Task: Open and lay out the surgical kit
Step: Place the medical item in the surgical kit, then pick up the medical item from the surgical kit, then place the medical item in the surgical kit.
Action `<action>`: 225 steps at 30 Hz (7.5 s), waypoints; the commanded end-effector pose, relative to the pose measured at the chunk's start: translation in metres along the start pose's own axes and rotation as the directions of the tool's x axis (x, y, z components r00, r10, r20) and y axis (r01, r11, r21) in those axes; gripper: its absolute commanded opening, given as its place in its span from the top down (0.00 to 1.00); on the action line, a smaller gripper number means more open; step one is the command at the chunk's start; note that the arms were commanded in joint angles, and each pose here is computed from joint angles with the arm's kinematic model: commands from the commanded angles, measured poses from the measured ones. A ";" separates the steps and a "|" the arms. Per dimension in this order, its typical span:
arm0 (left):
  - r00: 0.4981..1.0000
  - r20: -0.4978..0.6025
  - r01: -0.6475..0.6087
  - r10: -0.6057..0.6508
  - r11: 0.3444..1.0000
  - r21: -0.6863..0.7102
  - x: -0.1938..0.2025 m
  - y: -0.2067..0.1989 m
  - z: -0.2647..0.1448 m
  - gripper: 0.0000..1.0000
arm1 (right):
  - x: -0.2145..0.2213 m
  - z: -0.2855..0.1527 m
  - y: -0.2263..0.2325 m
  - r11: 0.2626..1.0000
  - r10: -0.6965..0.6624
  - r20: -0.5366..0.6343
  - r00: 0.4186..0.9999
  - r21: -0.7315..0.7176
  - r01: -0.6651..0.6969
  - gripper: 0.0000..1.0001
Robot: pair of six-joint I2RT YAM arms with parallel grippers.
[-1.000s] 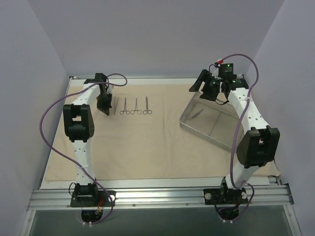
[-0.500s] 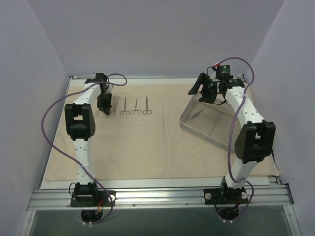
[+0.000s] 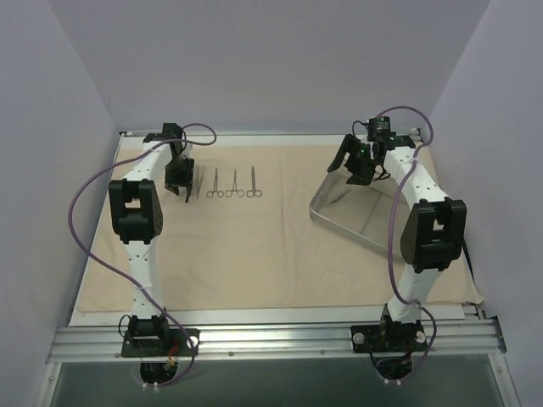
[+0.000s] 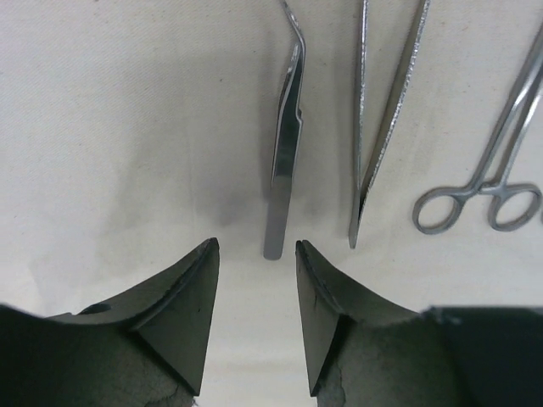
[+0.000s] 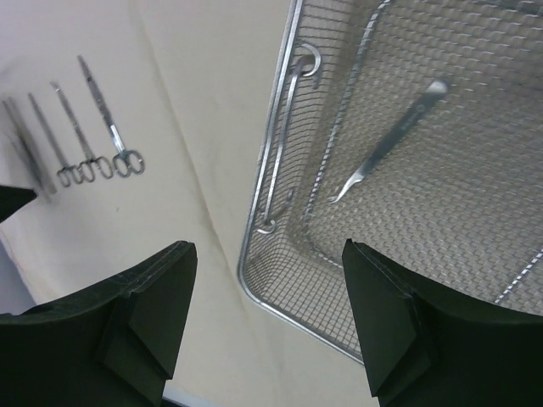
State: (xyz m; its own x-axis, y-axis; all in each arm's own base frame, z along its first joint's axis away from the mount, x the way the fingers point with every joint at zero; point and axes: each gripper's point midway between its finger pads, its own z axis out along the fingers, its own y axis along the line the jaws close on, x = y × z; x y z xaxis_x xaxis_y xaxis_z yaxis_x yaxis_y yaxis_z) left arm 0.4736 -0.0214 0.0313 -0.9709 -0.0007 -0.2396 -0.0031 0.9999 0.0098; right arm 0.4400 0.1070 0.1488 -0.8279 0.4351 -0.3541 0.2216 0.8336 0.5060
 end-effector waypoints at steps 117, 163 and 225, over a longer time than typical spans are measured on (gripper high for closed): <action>0.964 0.215 -0.103 -0.158 0.524 0.846 0.022 -0.245 -0.213 0.98 | 0.075 0.014 0.218 0.907 -0.285 -0.035 0.958 -0.333 0.258 0.39; 0.923 0.378 -0.364 -0.074 0.157 0.918 0.053 -0.246 -0.278 0.47 | 0.080 -0.058 0.264 0.572 -0.342 0.021 0.939 -0.789 0.226 1.00; 0.998 0.051 -0.022 0.021 1.000 0.021 -0.030 -0.001 -0.003 0.98 | -0.016 -0.044 0.023 0.964 -0.187 0.044 0.981 0.201 0.174 0.00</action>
State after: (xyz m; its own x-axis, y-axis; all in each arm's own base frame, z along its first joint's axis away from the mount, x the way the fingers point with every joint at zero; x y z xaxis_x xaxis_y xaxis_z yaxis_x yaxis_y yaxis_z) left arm 0.4933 -0.0267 0.0328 -0.9617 0.0330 -0.2721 0.0340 0.9994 0.0011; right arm 0.4433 0.1043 0.1922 -0.8303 0.2916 -0.4749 0.1772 0.9461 0.2711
